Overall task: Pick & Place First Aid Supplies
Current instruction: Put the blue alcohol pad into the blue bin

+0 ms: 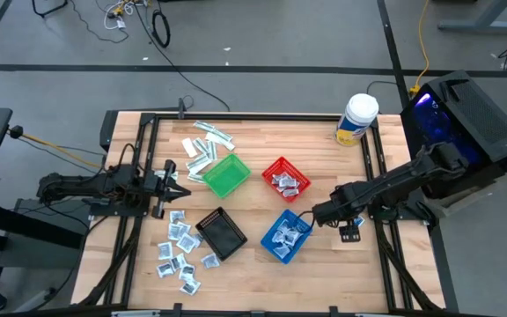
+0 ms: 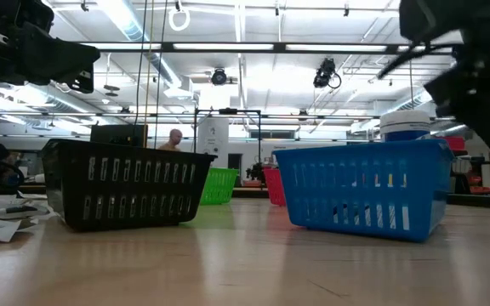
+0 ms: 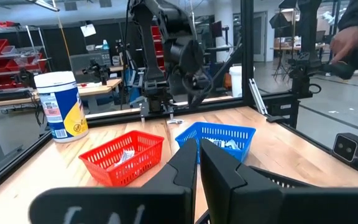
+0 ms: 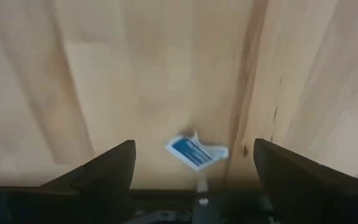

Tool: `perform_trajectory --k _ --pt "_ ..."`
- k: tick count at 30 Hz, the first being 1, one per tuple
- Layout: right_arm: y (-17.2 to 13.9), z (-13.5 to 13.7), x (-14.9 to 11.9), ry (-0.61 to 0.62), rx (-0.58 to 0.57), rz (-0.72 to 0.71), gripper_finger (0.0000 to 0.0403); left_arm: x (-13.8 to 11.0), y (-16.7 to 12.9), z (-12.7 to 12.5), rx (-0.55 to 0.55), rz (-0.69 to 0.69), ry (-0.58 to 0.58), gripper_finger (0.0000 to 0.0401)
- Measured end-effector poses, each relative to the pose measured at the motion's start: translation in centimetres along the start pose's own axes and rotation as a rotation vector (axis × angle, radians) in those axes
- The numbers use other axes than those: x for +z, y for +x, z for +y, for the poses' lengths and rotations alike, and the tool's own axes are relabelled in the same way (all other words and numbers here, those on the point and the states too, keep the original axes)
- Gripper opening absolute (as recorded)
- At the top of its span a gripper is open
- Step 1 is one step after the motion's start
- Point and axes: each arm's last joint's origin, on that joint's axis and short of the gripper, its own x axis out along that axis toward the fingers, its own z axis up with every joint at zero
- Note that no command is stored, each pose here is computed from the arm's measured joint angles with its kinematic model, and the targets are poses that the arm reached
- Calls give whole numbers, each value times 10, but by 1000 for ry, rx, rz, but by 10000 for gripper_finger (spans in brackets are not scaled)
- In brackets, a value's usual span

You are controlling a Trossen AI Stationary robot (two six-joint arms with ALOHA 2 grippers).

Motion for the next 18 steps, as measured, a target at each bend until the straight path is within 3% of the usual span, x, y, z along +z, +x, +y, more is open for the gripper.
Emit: perform_trajectory --k 10,18 --pt "35 -10 -18 82 -58 129 327 0 0 0 0 0 0 25" --pt "48 -12 -21 116 -45 129 327 0 0 0 0 0 0 25"
